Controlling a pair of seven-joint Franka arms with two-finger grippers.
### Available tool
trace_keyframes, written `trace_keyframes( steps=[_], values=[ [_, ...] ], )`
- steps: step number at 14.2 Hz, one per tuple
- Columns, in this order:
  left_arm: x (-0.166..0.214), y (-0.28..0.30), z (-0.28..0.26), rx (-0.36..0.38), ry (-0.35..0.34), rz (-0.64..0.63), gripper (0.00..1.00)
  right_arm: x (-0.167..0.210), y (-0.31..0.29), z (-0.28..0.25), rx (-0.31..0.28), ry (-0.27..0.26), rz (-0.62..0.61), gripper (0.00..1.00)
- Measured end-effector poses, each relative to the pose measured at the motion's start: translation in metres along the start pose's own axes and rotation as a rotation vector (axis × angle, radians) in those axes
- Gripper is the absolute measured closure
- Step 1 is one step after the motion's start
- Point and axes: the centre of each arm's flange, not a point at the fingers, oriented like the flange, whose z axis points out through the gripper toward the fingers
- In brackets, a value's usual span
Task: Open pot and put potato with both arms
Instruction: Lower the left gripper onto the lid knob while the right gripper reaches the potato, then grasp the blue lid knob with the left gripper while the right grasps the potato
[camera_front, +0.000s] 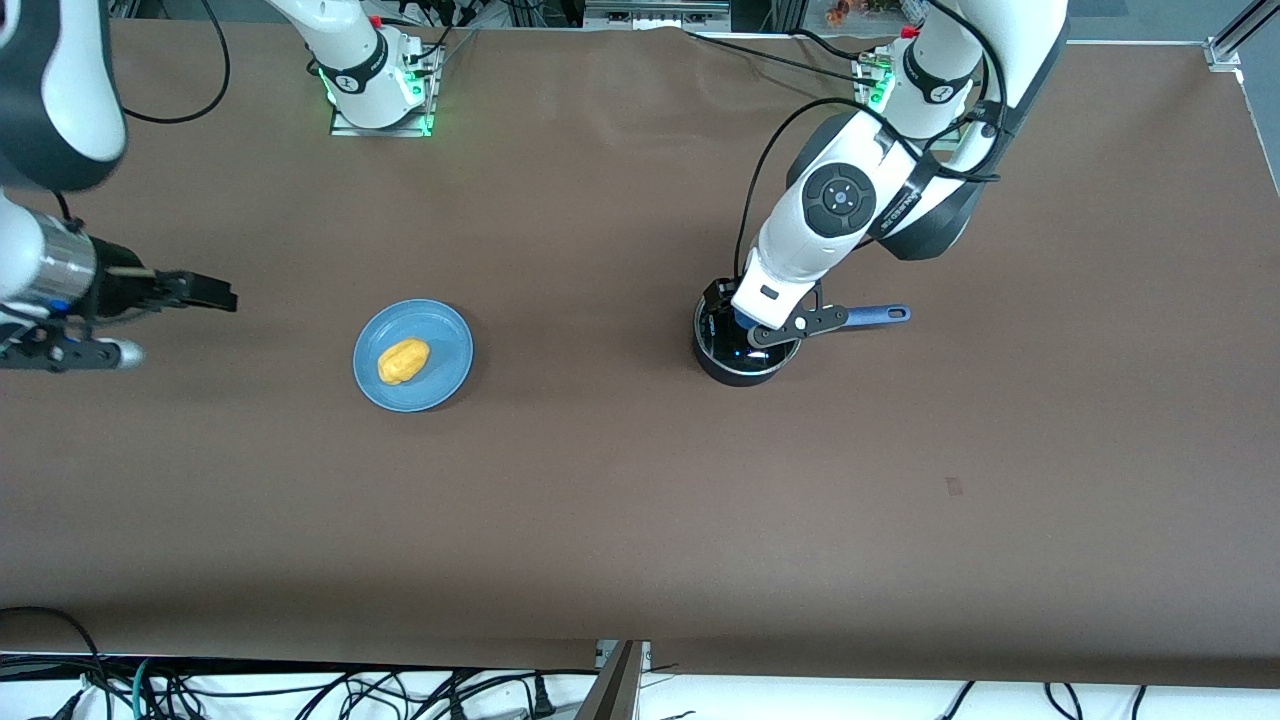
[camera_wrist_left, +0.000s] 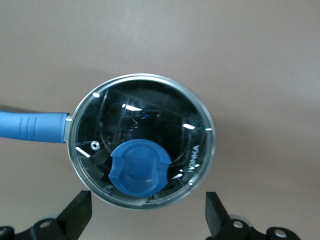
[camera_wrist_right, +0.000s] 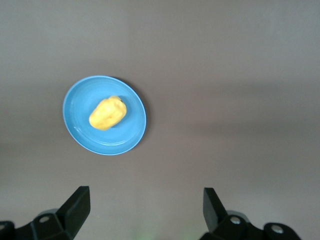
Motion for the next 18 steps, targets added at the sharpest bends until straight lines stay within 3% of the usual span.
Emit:
trace_keyframes(
  steps=[2, 8, 10, 11, 13, 18],
  values=[
    [-0.001, -0.004, 0.008, 0.012, -0.011, -0.002, 0.0, 0.014, -0.006, 0.03, -0.001, -0.023, 0.071, 0.0],
    [0.002, -0.004, 0.033, 0.016, -0.038, -0.008, 0.02, 0.02, -0.078, 0.132, -0.03, -0.012, 0.214, 0.0],
    [0.004, -0.004, 0.038, 0.013, -0.037, -0.01, 0.12, 0.014, -0.083, 0.164, -0.038, -0.017, 0.303, 0.0],
    [0.005, -0.004, 0.04, 0.013, -0.033, -0.008, 0.13, 0.012, -0.086, 0.177, -0.04, -0.015, 0.344, 0.0],
    [0.006, -0.004, 0.042, 0.022, -0.023, 0.001, 0.26, 0.008, -0.098, 0.2, -0.046, -0.006, 0.429, 0.0],
    [0.006, -0.004, 0.042, 0.025, -0.015, 0.005, 0.32, 0.017, -0.132, 0.258, -0.046, 0.035, 0.589, 0.0]
  ],
)
